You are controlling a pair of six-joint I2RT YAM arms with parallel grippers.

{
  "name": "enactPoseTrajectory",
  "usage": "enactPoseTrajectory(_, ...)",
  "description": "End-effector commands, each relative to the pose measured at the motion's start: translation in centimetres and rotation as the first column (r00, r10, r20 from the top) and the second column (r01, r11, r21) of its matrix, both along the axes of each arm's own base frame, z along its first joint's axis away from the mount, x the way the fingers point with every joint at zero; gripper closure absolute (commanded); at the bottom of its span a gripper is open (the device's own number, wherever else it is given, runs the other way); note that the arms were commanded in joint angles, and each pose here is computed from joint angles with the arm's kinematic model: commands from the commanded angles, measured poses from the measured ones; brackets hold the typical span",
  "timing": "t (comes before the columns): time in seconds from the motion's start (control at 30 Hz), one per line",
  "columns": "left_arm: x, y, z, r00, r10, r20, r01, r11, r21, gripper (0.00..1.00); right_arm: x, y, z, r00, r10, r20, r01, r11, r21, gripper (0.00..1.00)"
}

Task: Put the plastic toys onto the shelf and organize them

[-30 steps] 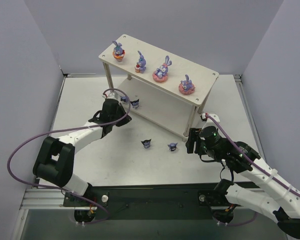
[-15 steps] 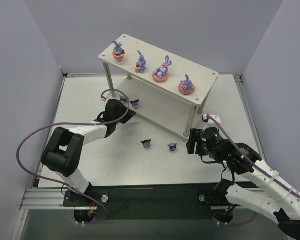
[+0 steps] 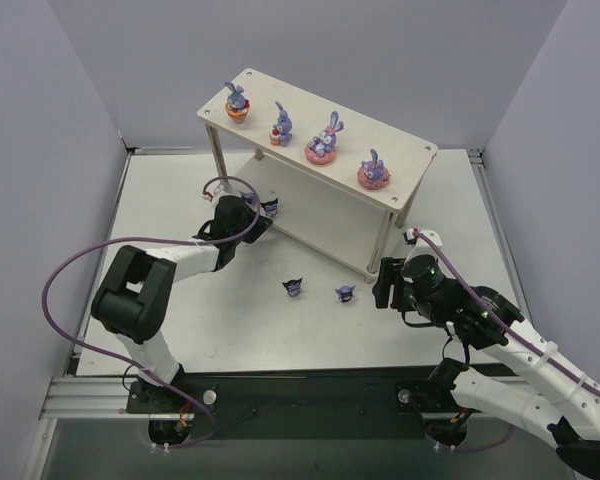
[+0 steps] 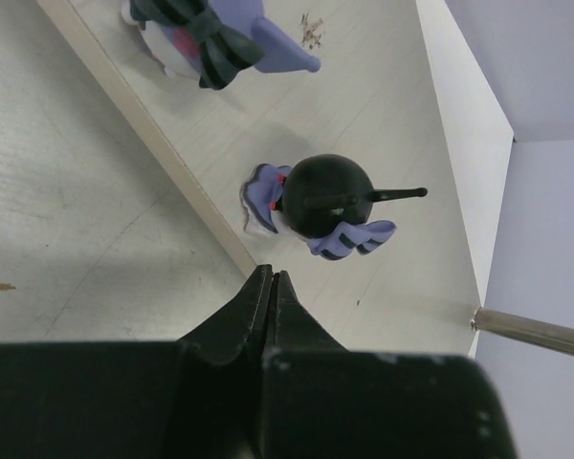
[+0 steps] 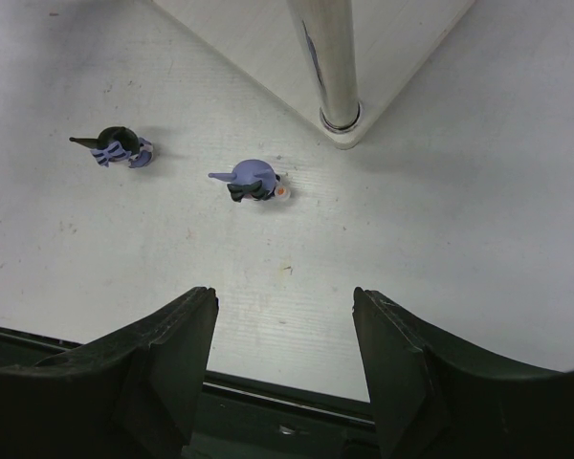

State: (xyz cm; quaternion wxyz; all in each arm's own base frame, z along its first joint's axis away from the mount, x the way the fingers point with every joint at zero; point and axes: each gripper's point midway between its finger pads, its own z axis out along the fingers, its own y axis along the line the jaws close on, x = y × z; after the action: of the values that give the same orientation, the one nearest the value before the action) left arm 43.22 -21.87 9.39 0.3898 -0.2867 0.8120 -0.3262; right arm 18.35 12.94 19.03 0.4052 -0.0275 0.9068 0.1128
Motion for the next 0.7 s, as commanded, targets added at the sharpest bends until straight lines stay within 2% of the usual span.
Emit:
enactPoseTrajectory(0.0, 2.5, -0.3, 3.5, 0.994, 0.033, 0.105, -0.029, 0.999, -0.045, 1.0, 0.1, -0.5, -0.2, 1.0, -0.018, 0.004, 0.018, 1.0, -0.012, 0.4)
enactPoseTrajectory(0.67, 3.4, 0.8, 1.9, 0.996, 0.042, 0.075, -0.043, 0.999, 0.01, 1.0, 0.2, -0.6, -0.2, 1.0, -0.018, 0.008, 0.018, 0.999, -0.027, 0.4)
